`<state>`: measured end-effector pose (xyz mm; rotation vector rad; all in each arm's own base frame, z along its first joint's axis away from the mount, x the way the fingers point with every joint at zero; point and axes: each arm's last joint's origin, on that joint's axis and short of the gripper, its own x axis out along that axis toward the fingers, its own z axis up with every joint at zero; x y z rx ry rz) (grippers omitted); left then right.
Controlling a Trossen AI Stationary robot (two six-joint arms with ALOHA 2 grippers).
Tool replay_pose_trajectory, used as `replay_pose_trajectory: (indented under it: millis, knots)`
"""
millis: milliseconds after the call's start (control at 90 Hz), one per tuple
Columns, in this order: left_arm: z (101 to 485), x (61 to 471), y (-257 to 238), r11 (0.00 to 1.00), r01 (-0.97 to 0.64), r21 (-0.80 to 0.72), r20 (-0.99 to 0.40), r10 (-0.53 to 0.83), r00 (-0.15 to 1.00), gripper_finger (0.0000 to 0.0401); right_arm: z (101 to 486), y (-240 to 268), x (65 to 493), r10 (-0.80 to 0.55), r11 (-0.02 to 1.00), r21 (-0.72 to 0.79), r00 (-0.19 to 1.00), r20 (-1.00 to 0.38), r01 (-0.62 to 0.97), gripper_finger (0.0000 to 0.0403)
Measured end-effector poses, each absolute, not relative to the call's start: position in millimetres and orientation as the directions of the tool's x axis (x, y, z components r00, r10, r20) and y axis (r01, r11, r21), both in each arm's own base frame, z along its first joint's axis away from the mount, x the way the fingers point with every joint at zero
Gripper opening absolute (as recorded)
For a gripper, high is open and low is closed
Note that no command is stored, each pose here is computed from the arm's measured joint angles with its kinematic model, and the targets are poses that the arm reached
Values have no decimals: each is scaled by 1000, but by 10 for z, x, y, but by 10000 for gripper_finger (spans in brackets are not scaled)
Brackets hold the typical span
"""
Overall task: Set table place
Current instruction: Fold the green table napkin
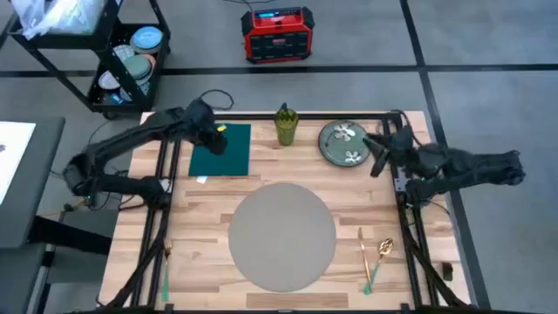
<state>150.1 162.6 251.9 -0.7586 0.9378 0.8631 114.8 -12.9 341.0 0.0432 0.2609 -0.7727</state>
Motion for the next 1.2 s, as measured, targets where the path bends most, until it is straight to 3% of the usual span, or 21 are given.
replay_pose_trajectory:
  millis: [200, 433, 589, 856, 1067, 1200]
  knots:
    - [2447, 1136, 1904, 313, -913, -260, -886, 299, 355, 125, 3761, -264, 1273, -779, 581, -138, 500, -379, 802, 126]
    - [2420, 935, 2165, 222, -919, -325, -842, 374, 388, 189, 3688, -408, 1352, -814, 488, -190, 365, -453, 852, 183]
    - [2242, 986, 2322, 225, -922, -315, -859, 346, 378, 196, 3630, -455, 1338, -819, 462, -252, 300, -490, 850, 203]
    - [1886, 1041, 2523, 191, -943, -272, -907, 278, 317, 196, 3642, -483, 1275, -830, 442, -272, 275, -486, 855, 196]
    - [1780, 1031, 2625, 165, -955, -247, -910, 300, 287, 196, 3641, -517, 1262, -838, 419, -278, 250, -485, 865, 194]
    - [1796, 978, 2689, 97, -956, -278, -891, 345, 294, 196, 3640, -525, 1261, -839, 414, -278, 245, -485, 867, 193]
